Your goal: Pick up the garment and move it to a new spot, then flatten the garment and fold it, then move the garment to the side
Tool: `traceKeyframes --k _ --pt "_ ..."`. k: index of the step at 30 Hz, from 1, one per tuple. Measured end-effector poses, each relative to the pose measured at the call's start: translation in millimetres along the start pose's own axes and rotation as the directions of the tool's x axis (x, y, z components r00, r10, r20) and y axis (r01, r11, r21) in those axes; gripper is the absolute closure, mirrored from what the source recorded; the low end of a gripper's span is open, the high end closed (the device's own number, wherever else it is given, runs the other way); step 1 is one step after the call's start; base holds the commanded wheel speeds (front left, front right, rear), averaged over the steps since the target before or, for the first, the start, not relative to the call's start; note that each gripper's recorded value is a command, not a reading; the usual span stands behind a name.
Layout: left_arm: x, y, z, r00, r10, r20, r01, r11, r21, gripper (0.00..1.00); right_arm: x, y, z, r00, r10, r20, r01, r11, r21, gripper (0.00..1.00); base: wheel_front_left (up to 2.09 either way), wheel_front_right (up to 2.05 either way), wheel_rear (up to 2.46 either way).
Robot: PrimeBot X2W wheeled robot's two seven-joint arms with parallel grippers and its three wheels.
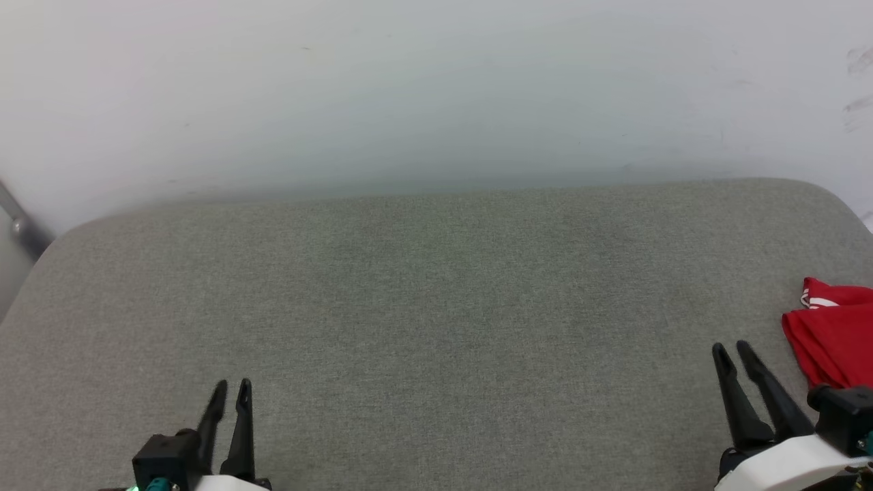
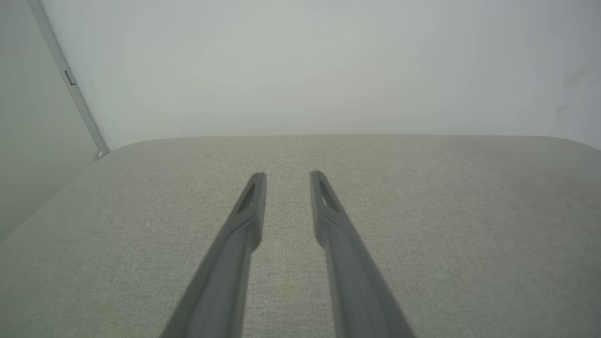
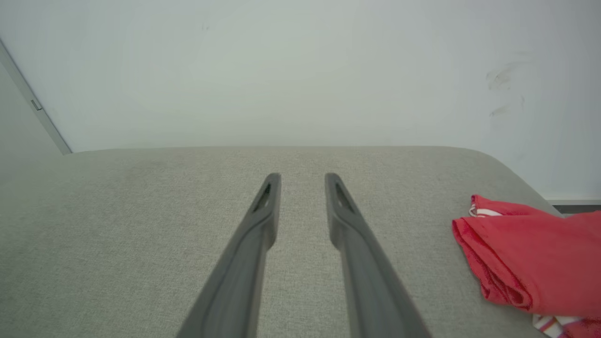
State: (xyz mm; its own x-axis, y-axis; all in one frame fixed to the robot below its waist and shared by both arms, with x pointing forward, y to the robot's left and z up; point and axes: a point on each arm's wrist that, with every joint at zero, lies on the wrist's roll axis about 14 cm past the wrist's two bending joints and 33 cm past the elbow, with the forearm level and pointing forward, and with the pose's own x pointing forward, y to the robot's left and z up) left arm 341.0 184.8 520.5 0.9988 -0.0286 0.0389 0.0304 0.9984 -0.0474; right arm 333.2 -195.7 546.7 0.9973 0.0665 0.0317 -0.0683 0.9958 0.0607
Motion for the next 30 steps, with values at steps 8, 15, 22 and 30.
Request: traceKeyframes --k 8,15,22,30 --pt "-3.4 -0.8 -20.3 0.996 0.019 -0.09 -0.03 0.992 -0.12 1.0 -1.2 -0.8 -17.9 0.999 -0.004 -0.048 0.009 0.993 0.121 1.0 0.0 0.0 0.0" --pt "0.4 3.8 -27.8 0.99 0.037 -0.138 -0.069 0.968 -0.241 1.0 1.4 -2.1 -23.6 0.998 -0.006 -0.057 0.021 0.967 0.254 1.0 0.0 0.0 0.0" --pt "6.1 5.8 -31.3 0.985 0.038 -0.168 -0.096 0.93 -0.355 1.0 6.2 -2.8 -24.9 0.999 -0.008 -0.053 0.027 0.928 0.371 1.0 0.0 0.0 0.0" --pt "11.9 7.1 -33.7 0.981 0.037 -0.19 -0.124 0.875 -0.469 1.0 9.7 -4.1 -29.1 0.998 -0.011 -0.058 0.038 0.872 0.488 1.0 0.0 0.0 0.0"
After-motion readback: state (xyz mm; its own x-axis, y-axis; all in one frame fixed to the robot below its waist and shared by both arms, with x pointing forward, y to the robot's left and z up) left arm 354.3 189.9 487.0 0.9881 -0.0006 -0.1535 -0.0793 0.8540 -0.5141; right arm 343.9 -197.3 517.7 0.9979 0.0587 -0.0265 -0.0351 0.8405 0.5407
